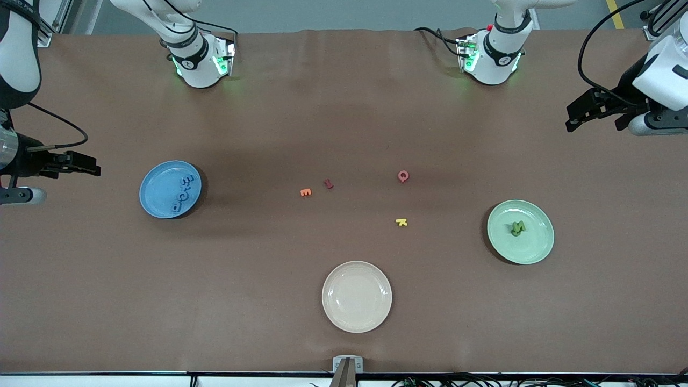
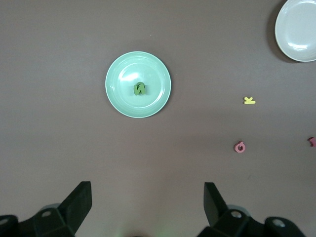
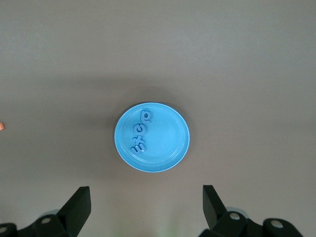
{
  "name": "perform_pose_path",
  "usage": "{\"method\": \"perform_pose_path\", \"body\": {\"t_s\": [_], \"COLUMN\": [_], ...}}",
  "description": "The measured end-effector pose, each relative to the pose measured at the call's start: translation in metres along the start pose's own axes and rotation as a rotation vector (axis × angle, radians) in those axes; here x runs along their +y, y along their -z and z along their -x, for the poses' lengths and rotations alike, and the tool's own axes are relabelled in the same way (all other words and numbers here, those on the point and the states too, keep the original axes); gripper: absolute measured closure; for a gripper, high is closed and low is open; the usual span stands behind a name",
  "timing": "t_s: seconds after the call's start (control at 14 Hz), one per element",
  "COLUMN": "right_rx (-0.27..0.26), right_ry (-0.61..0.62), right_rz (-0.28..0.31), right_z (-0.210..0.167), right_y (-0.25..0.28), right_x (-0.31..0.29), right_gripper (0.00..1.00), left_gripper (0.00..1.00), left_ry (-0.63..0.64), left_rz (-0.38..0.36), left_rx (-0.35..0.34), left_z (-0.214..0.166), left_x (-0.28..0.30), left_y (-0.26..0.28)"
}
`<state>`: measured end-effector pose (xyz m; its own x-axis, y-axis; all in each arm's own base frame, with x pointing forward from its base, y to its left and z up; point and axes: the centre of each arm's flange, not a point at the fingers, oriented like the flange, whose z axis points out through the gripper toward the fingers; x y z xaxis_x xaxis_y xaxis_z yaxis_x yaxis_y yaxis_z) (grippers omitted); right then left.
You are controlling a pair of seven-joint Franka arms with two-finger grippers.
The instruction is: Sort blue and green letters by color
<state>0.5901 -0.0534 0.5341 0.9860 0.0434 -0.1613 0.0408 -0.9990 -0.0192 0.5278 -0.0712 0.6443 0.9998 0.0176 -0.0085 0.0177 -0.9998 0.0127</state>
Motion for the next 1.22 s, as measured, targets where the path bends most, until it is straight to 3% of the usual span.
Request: {"method": "perform_pose_path", "body": {"t_s": [0.29,0.79,1.22], "right_rx": [-0.001,0.036,0.035], "right_ry": [-0.001,0.043,0.02], "right_rz": [-0.001,-0.002,-0.006], "right_z": [0.005,0.05,0.054], "right_y": [0.008,0.048,0.047], "right_x": [0.0,-0.029,-0.017], "right_gripper": [0.0,0.0,0.0], "left_gripper": [0.0,0.0,0.0], "left_ry": [0.0,-0.008,-0.048], "left_rz": [0.002,0.001,0.001], "left_rx": [0.012,0.006,0.009], "left_z": [-0.008,-0.015,-0.015], "left_x": [0.001,0.001,0.001], "left_y": [-0.007,-0.014,-0.013]}}
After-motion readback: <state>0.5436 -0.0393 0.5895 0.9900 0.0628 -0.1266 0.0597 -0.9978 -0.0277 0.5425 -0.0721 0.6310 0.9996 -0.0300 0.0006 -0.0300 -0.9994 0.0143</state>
